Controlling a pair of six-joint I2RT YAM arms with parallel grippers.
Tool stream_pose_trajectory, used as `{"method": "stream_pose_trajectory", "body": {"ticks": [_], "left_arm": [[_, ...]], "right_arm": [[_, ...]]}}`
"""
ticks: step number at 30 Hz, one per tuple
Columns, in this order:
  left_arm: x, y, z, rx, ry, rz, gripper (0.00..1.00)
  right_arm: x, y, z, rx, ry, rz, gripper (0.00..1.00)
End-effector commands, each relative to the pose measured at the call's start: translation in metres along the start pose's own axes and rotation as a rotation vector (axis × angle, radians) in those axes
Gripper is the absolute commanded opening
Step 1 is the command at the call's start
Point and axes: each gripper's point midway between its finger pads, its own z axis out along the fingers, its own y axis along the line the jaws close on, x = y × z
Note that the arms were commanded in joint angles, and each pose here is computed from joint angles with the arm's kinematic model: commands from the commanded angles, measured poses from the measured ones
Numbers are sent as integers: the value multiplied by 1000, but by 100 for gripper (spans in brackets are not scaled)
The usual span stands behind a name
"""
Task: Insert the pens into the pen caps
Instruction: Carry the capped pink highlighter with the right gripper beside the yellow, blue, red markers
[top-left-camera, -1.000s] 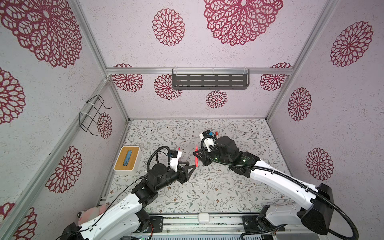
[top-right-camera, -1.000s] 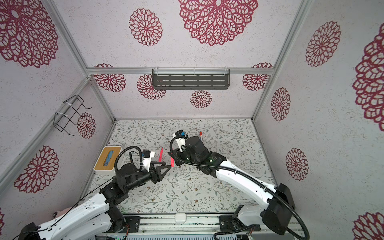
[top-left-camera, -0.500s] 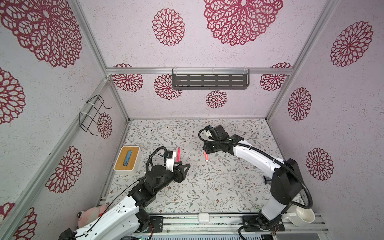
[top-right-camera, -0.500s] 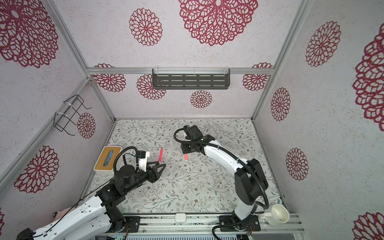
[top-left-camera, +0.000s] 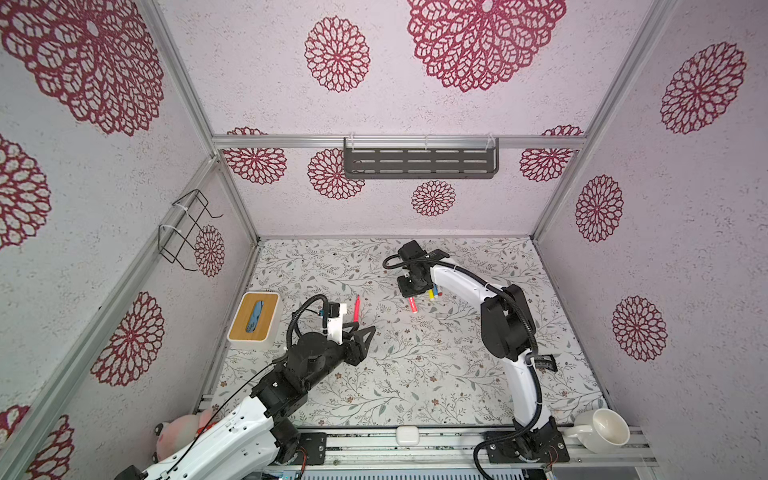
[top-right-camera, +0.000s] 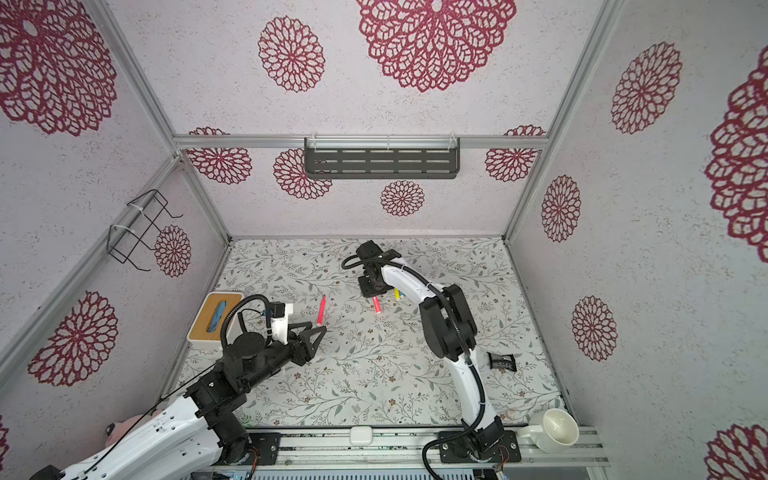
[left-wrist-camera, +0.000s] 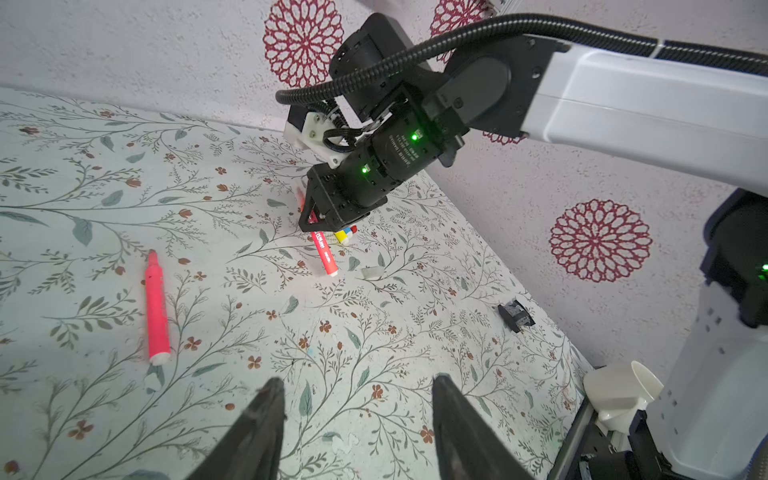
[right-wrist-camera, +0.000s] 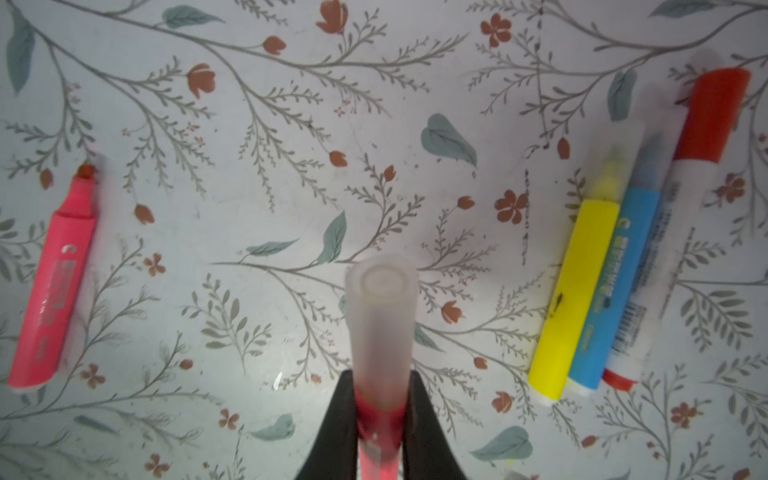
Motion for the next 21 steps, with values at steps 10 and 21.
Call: {"method": "stream_pose_trajectory", "body": {"ticks": [10,21], "left_arm": [[-1,2,-8,-5,-15,-18,59],[-3,0,-11,6,-25,-32,59]], "right_arm": [[-20,-41,17,174,34,28,4],[-24,-73,28,266,27,74,9]]}}
